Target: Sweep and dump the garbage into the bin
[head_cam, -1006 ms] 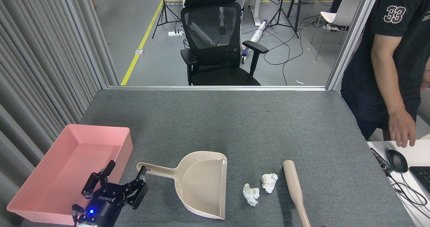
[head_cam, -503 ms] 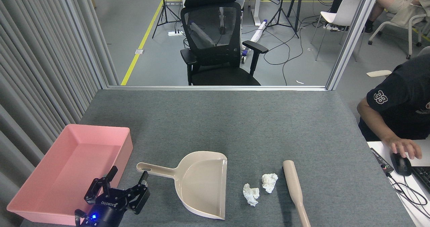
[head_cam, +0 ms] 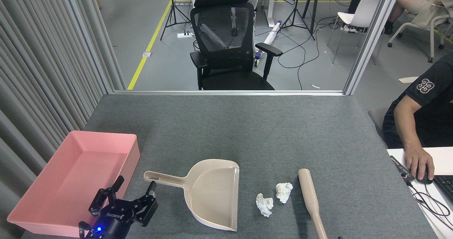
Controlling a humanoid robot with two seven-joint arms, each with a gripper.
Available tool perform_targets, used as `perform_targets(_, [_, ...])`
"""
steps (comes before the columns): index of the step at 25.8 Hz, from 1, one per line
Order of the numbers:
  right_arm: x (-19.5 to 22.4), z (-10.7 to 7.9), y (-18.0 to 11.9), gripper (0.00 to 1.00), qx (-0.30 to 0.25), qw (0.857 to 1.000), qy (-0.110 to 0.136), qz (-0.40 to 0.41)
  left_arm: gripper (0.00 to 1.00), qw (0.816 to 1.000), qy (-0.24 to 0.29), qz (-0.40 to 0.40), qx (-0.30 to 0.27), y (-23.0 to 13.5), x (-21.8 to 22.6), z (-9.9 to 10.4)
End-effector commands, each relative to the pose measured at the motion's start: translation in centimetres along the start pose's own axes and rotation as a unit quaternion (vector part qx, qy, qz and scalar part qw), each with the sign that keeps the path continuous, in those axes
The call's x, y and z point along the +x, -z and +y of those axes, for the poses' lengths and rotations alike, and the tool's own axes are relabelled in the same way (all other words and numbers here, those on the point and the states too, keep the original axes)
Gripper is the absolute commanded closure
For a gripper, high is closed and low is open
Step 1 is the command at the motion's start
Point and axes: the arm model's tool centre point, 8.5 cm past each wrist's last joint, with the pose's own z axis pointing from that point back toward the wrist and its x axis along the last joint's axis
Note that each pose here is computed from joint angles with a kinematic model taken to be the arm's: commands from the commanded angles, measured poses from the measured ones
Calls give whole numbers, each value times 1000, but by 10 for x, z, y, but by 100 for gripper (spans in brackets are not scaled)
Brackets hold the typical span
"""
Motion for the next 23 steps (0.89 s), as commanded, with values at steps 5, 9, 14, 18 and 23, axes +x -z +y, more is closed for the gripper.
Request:
perform_targets(5, [-1, -4, 8, 2, -6, 1000, -5, -2, 1, 1000, 1, 0, 0, 0, -1, 0])
perform_targets(9, [-1, 0, 8, 2, 3, 1000, -4, -2, 1, 1000, 1, 1, -1, -1, -1, 0])
perform_targets(14, [-2, 4, 8, 2, 10, 1000, -4, -1, 1, 1000, 0, 1, 0, 0, -1, 0])
perform_targets(18, [-2, 6, 8, 2, 11, 1000, -3, -1, 1, 1000, 1, 2, 1, 0, -1, 1])
perform_targets(23, [-1, 6, 8, 5, 11, 1000, -4, -4, 1, 1000, 1, 1, 4, 0, 0, 3])
